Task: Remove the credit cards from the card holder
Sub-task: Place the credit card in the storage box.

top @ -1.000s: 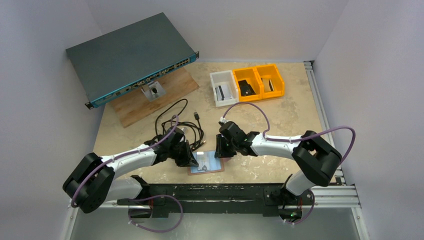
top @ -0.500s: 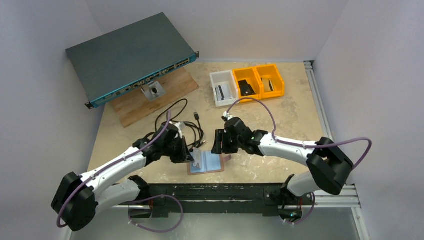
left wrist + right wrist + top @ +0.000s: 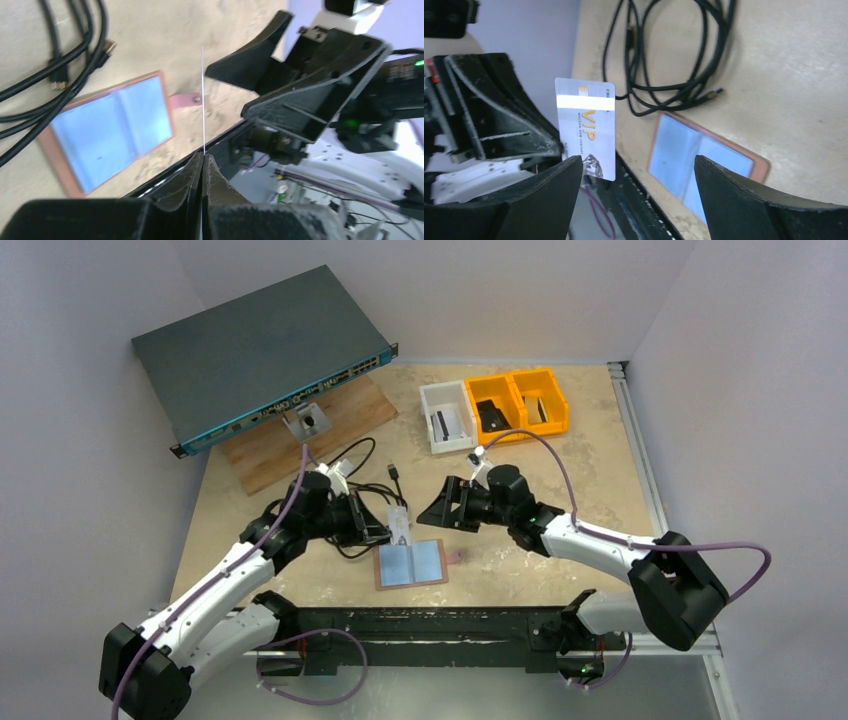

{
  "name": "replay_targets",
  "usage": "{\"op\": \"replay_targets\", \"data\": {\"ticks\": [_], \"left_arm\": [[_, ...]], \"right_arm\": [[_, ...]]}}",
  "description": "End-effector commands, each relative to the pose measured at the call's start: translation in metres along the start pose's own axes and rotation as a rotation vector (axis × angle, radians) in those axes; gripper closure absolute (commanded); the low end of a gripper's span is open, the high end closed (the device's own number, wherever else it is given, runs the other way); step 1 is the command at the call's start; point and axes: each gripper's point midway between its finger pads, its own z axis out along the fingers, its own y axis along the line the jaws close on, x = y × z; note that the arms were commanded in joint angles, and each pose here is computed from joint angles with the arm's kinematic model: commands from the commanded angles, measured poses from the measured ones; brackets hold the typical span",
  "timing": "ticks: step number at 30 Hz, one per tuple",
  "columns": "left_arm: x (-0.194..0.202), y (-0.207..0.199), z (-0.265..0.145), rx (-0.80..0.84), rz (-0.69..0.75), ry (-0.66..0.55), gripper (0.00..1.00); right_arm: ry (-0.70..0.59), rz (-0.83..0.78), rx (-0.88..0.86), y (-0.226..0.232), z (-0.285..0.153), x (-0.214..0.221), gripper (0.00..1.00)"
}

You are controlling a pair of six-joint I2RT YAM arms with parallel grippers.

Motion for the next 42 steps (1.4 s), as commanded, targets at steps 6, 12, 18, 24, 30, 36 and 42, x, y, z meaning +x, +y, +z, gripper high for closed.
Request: {"op": "replay_targets", "data": {"ticks": [6,12,18,24,30,36,42], "left_arm": [[-0.028,-0.076,-0.009,0.345,-0.068,-0.016,1.00],[-0.027,-0.080,-0.006,0.366,-0.072,0.007,1.00],[-0.022,-0.072,-0.002,0.323,-0.069,0.045,1.00],[-0.019,-0.048,-0.004,0.158,-0.002,0.043,0.65],[-0.024,-0.030,-0.013,0.019,0.065,0.015,0.31],[-0.025,-0.022,-0.016,-0.033,0.113,0.016,0.17],[-0.024,-0.022,-0.016,-0.031,0.153,0.027,0.16]], "right_arm": [[-0.098,0.044,-0.439,0.091,-0.023,-0.037,0.21],[-0.094,0.090,-0.509,0.096,-0.025,-0.038,0.46],[-0.089,0.114,-0.523,0.093,-0.026,-0.039,0.87],[-0.114,0.074,-0.429,0.077,-0.024,-0.047,1.00],[-0.182,0.001,-0.219,0.045,-0.028,-0.089,1.00],[-0.238,-0.055,-0.031,0.009,-0.022,-0.147,1.00],[-0.266,-0.118,0.172,-0.031,0.002,-0.210,1.00]]}}
